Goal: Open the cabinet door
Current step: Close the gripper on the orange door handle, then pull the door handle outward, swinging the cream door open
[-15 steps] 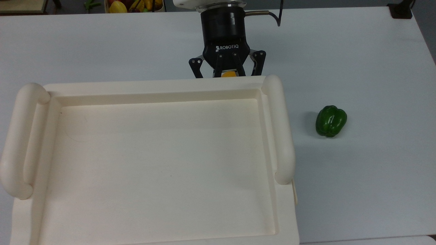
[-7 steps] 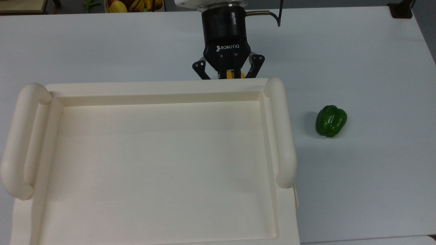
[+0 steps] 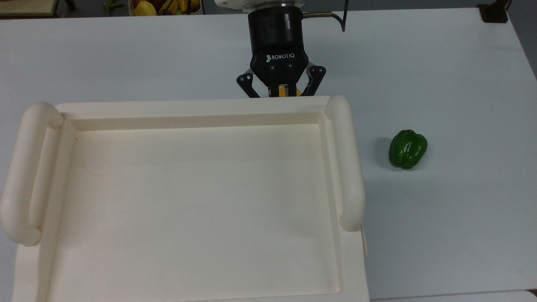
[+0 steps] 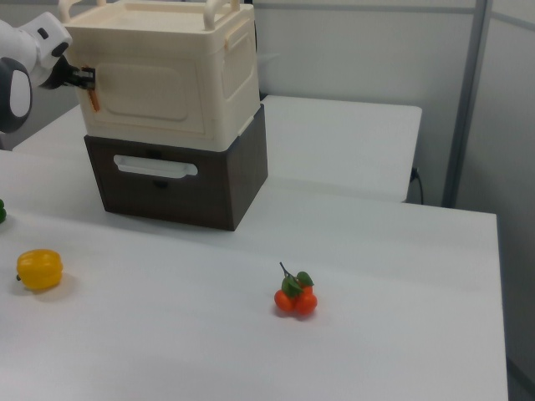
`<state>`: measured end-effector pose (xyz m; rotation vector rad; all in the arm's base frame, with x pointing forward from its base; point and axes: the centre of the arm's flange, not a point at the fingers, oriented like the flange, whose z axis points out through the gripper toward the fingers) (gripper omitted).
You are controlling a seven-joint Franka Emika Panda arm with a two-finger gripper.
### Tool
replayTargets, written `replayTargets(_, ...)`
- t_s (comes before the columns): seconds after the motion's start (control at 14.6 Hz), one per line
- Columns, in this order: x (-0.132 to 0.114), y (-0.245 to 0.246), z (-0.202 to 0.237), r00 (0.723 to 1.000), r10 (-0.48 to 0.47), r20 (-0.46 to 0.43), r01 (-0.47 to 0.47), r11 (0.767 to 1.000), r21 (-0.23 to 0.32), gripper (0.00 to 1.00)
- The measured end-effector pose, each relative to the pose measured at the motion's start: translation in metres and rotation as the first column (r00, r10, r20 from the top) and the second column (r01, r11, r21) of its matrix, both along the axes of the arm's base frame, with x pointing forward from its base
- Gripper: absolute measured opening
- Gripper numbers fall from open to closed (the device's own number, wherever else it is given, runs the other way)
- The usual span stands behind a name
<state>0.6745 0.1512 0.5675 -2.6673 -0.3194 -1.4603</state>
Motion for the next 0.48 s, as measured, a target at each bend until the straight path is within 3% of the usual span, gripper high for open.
replayTargets(0.48, -0.0092, -0.0017, 0.0032, 1.000, -0.009, -0.023, 0.009, 1.000, 0.002, 0.14)
